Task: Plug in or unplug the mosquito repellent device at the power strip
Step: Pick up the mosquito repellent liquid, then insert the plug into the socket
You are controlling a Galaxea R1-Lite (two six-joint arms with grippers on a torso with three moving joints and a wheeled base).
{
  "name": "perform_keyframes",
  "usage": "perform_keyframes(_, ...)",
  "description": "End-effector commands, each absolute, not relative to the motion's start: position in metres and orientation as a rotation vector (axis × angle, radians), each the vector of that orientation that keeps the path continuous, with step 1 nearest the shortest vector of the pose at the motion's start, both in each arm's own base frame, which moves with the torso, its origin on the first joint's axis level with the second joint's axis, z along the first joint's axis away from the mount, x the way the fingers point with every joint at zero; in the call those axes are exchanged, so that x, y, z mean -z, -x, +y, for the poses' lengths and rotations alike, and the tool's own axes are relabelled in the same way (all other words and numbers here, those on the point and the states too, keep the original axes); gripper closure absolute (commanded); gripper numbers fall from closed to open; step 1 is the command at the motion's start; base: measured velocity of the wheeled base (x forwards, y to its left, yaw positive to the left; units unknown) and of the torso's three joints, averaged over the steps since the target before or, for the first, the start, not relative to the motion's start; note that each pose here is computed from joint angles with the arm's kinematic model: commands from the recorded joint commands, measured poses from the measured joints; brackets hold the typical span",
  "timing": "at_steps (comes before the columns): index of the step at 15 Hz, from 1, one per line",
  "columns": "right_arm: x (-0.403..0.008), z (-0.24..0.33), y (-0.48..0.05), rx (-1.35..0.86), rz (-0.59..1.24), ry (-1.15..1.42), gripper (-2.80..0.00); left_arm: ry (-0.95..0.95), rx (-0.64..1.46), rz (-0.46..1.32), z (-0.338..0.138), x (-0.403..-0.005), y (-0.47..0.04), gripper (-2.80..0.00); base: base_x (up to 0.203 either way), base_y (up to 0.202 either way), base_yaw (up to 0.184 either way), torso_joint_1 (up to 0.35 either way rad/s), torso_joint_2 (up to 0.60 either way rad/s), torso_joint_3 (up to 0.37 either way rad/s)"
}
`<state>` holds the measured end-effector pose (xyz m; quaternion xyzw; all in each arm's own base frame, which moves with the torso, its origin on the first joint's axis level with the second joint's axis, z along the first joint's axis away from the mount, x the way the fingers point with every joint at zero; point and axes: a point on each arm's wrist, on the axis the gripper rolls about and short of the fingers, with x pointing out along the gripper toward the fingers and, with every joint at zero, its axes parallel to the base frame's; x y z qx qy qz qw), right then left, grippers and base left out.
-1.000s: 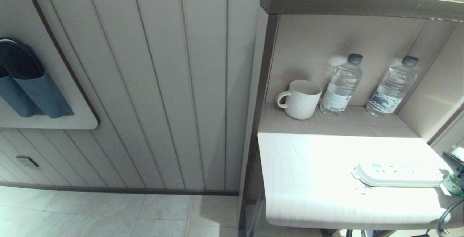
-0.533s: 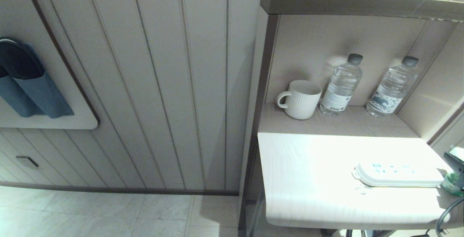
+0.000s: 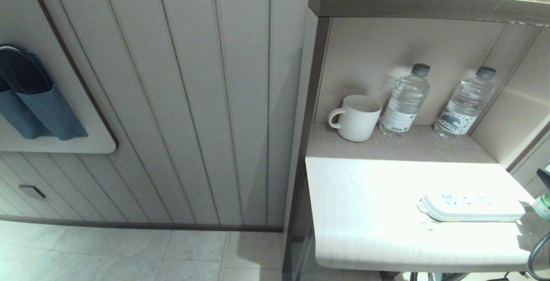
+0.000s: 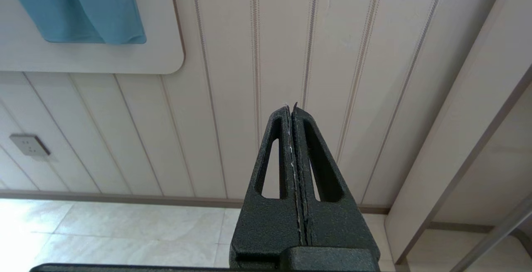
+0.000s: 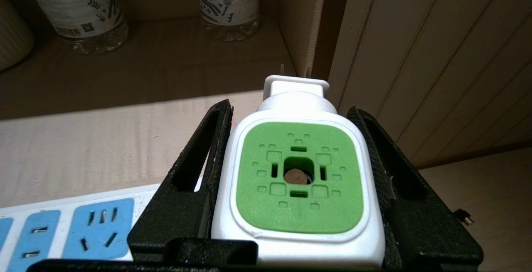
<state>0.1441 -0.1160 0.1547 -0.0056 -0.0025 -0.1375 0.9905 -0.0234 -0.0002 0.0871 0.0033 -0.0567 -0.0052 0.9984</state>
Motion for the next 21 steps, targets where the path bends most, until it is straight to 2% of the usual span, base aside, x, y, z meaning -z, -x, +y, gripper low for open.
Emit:
perform_keyframes(1, -0.172, -0.104, -0.14, 0.252, -0.035, 0.031, 0.0, -0.007, 0.01, -0.115, 0.0, -0.087, 0.023, 0.0, 0.0, 0.0, 0.0, 0.0, 0.0, 0.0)
perform_keyframes(3, -0.185, -0.088, -0.142, 0.235, 0.003, 0.006, 0.0, -0.007, 0.01, -0.115, 0.0, -0.087, 0.023, 0.0, 0.0, 0.0, 0.0, 0.0, 0.0, 0.0)
perform_keyframes(7, -0.212, -0.062, -0.146, 0.225, 0.244, -0.075, 0.0, -0.007, 0.01, -0.115, 0.0, -0.087, 0.023, 0.0, 0.0, 0.0, 0.0, 0.0, 0.0, 0.0)
perform_keyframes(10, -0.25, -0.049, -0.142, 0.185, 0.449, -0.155, 0.0, -0.007, 0.01, -0.115, 0.0, -0.087, 0.023, 0.0, 0.0, 0.0, 0.0, 0.0, 0.0, 0.0)
perform_keyframes(14, -0.301, -0.013, -0.127, -0.019, 0.744, -0.187, 0.0, -0.007, 0.01, -0.115, 0.0, -0.087, 0.023, 0.0, 0.0, 0.0, 0.0, 0.0, 0.0, 0.0)
perform_keyframes(16, -0.3, 0.007, -0.131, -0.128, 0.867, -0.13, 0.0, -0.007, 0.01, -0.115, 0.0, -0.087, 0.023, 0.0, 0.0, 0.0, 0.0, 0.0, 0.0, 0.0)
perform_keyframes(19, -0.291, 0.013, -0.157, -0.071, 1.034, -0.069, 0.0, -0.007, 0.01, -0.115, 0.0, -0.087, 0.023, 0.0, 0.0, 0.0, 0.0, 0.0, 0.0, 0.0)
perform_keyframes(21, -0.301, 0.013, -0.171, -0.055, 1.054, -0.067, 0.0, -0.007, 0.01, -0.115, 0.0, -0.087, 0.023, 0.0, 0.0, 0.0, 0.0, 0.0, 0.0, 0.0)
